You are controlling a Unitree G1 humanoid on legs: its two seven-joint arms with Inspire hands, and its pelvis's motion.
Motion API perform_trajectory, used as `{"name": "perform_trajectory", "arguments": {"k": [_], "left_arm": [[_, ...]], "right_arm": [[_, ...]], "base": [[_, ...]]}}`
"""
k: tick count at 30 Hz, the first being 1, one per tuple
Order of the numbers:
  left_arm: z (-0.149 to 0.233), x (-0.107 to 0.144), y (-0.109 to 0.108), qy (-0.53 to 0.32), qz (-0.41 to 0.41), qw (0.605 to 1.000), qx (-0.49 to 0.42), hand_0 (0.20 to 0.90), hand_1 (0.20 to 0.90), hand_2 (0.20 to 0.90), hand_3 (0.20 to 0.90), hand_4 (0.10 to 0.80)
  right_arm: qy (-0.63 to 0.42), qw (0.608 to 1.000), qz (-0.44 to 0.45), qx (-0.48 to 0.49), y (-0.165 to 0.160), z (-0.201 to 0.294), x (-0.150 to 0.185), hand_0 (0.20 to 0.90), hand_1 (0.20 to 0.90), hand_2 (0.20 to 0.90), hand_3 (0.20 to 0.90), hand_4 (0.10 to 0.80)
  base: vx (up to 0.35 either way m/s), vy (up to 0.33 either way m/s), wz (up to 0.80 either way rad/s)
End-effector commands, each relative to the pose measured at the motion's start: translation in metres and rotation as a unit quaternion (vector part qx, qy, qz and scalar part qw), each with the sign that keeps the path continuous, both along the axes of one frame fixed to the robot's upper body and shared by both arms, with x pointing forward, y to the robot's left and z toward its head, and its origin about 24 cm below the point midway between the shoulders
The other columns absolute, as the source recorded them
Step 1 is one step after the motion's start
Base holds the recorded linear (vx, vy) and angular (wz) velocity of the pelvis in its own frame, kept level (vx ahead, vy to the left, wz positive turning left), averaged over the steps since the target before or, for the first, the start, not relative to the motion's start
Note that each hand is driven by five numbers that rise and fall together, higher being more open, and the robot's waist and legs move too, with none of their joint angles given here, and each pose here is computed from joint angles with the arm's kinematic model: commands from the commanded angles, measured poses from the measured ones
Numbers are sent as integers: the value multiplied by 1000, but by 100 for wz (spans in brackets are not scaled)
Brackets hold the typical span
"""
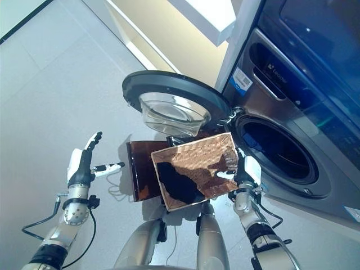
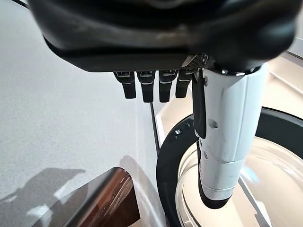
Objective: Pick up the clothes and place them into the washing machine
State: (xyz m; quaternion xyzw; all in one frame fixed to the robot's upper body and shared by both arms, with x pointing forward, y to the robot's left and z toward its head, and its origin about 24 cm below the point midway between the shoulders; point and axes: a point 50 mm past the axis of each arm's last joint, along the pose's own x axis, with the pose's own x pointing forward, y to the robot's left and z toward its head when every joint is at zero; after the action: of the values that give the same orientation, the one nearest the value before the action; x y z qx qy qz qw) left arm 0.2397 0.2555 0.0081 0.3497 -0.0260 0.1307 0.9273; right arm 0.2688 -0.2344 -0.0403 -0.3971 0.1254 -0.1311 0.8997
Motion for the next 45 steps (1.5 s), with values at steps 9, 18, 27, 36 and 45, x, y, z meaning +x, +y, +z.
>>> {"name": "perform_trajectory", "arguments": {"k": [9,18,27,36,45], "left_arm": [[25,5,6,-74,8,997,19,900,900,900,900,800],[20,7,1,-66,-1,998,18,900,900,900,900,800],[26,7,1,-81,0,997,11,900,900,900,900,800],[28,6,3,-86,7,996,9,900,900,900,900,800],[31,9,-2,-94,0,996,-1,900,900,900,900,800]], "right_arm": [[-68,994,87,4,24,23,14,900,900,900,900,800],[-93,989,113,-9,33,37,26,900,900,900,900,800],[-96,987,130,7,48,40,33,900,900,900,900,800],[-95,981,169,18,73,41,37,900,900,900,900,800],[-60,975,209,40,110,31,39,900,900,900,900,800]], "base": [[0,0,0],[0,0,0],[0,2,3],[0,0,0],[0,0,0]]}}
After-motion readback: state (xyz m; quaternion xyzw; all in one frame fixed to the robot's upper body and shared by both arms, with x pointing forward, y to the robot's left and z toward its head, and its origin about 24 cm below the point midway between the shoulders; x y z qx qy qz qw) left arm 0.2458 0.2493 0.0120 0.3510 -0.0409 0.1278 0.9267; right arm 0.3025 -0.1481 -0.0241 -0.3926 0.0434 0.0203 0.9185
